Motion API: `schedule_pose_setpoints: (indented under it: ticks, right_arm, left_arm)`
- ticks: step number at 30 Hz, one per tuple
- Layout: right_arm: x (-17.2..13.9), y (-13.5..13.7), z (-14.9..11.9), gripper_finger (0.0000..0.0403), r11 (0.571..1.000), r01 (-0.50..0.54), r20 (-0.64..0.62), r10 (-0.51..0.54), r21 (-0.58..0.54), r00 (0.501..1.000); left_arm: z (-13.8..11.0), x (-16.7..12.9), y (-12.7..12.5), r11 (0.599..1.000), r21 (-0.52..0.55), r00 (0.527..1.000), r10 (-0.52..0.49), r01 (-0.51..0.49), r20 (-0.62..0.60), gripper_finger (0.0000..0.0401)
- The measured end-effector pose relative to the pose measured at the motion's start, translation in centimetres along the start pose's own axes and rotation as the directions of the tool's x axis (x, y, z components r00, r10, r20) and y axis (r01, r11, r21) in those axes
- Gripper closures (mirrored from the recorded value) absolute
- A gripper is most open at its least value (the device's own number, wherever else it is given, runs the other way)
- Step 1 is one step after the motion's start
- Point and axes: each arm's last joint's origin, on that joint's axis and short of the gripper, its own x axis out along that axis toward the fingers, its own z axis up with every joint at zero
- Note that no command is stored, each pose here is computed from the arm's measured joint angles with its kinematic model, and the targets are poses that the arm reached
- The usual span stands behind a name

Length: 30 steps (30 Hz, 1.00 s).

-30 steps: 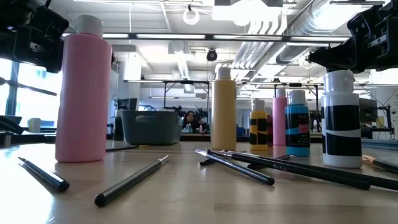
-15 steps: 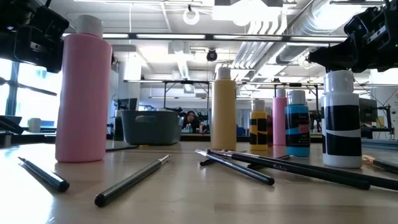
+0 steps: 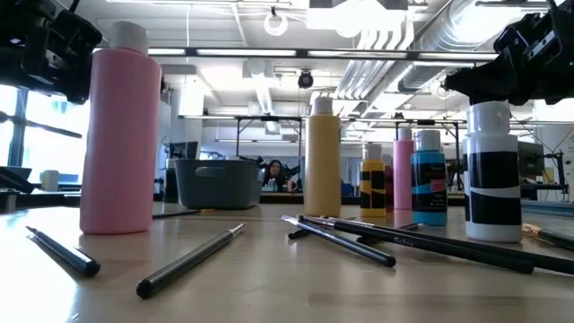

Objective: Pick & Place Paint Supplies
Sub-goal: Put the large pink paint bottle into the green bin

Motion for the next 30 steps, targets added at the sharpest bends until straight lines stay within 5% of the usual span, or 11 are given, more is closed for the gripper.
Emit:
schedule_pose_setpoints:
  ticks: [30]
  right_arm:
    - [0.00, 0.00, 0.00, 0.0400, 0.997, 0.001, 0.000, -0.001, -0.083, 1.000]
  left_arm:
    - [0.14, -0.02, 0.06, 1.000, -0.003, 1.000, 0.020, -0.020, 0.009, 0.0401]
